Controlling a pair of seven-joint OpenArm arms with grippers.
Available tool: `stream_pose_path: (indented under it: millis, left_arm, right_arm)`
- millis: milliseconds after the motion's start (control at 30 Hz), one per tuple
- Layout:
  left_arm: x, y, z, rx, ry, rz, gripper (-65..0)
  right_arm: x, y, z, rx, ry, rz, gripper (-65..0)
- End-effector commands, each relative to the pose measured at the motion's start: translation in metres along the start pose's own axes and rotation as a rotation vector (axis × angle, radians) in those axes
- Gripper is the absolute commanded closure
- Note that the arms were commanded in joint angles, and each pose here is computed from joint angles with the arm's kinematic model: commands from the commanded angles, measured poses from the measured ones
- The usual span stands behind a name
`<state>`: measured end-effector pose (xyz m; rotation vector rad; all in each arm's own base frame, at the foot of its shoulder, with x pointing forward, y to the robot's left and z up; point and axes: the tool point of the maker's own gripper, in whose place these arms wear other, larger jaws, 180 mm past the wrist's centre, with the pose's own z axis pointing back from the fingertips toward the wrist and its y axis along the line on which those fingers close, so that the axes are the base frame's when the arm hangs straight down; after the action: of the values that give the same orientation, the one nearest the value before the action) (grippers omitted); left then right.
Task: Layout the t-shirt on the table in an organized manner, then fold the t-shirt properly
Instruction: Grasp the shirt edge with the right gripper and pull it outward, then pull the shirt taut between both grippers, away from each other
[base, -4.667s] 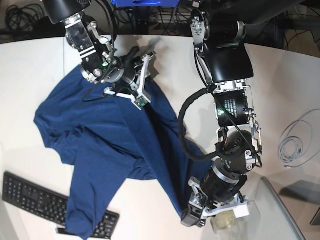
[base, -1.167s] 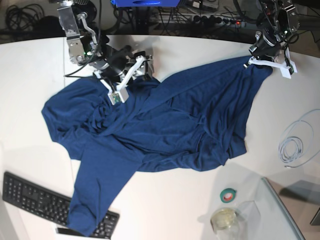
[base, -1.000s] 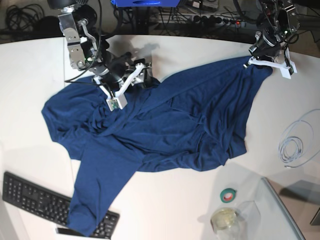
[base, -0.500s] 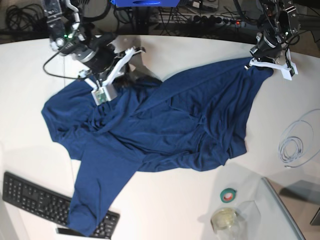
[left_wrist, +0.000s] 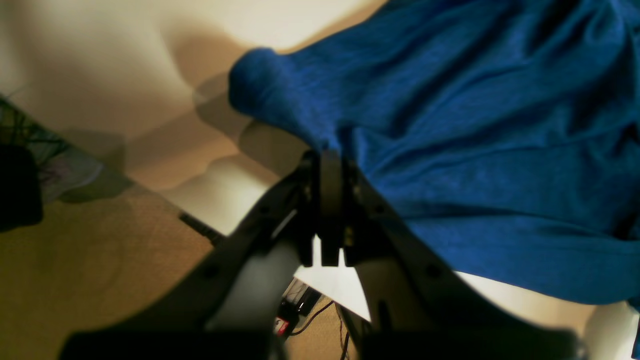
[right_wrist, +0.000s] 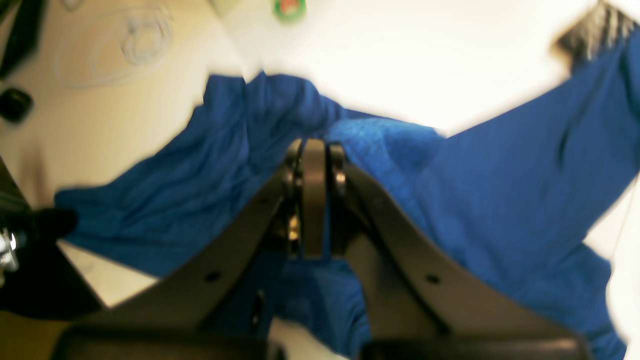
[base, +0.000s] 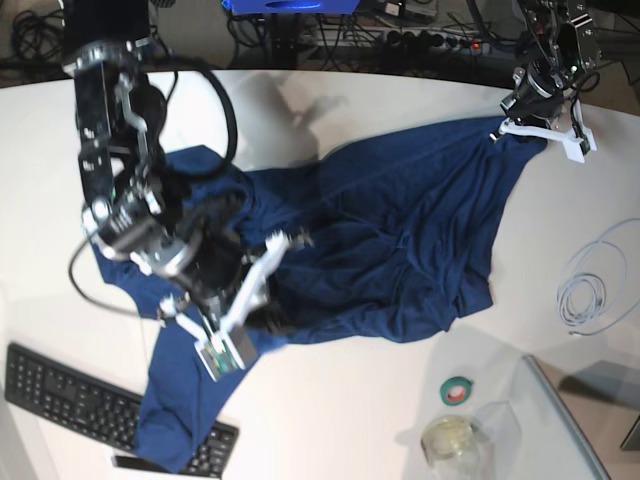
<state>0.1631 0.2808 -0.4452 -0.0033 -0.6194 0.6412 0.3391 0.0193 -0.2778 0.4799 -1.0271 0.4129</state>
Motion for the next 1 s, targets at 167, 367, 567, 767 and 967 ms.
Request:
stream_pose_path:
  millis: [167, 367, 567, 767, 967]
  left_arm:
    - [0.006, -0.001, 0.003, -0.004, -0.023, -0.007, 0.0]
    - [0.007, 0.0, 0.003, -0.003, -0.025, -0.012, 0.0]
    - [0.01, -0.003, 0.005, -0.01, -0.034, -0.012, 0.0]
    - [0.013, -0.006, 0.004, -0.016, -0.043, -0.012, 0.0]
    - [0.013, -0.008, 0.004, -0.023, -0.042, -0.002, 0.0]
  right_arm:
    - [0.017, -0.002, -0.054, 0.041, 0.036, -0.036, -3.0]
    - [-0.019, -0.027, -0.028, -0.017, 0.194, 0.016, -37.2]
    - [-0.09, -0.119, 0.059, -0.354, 0.151, -0.265, -38.0]
    - [-0.2, -0.213, 0.114, -0.658, 0.212, -0.536, -41.1]
    - [-0.226, -0.226, 0.115, -0.673, 0.27, -0.574, -40.7]
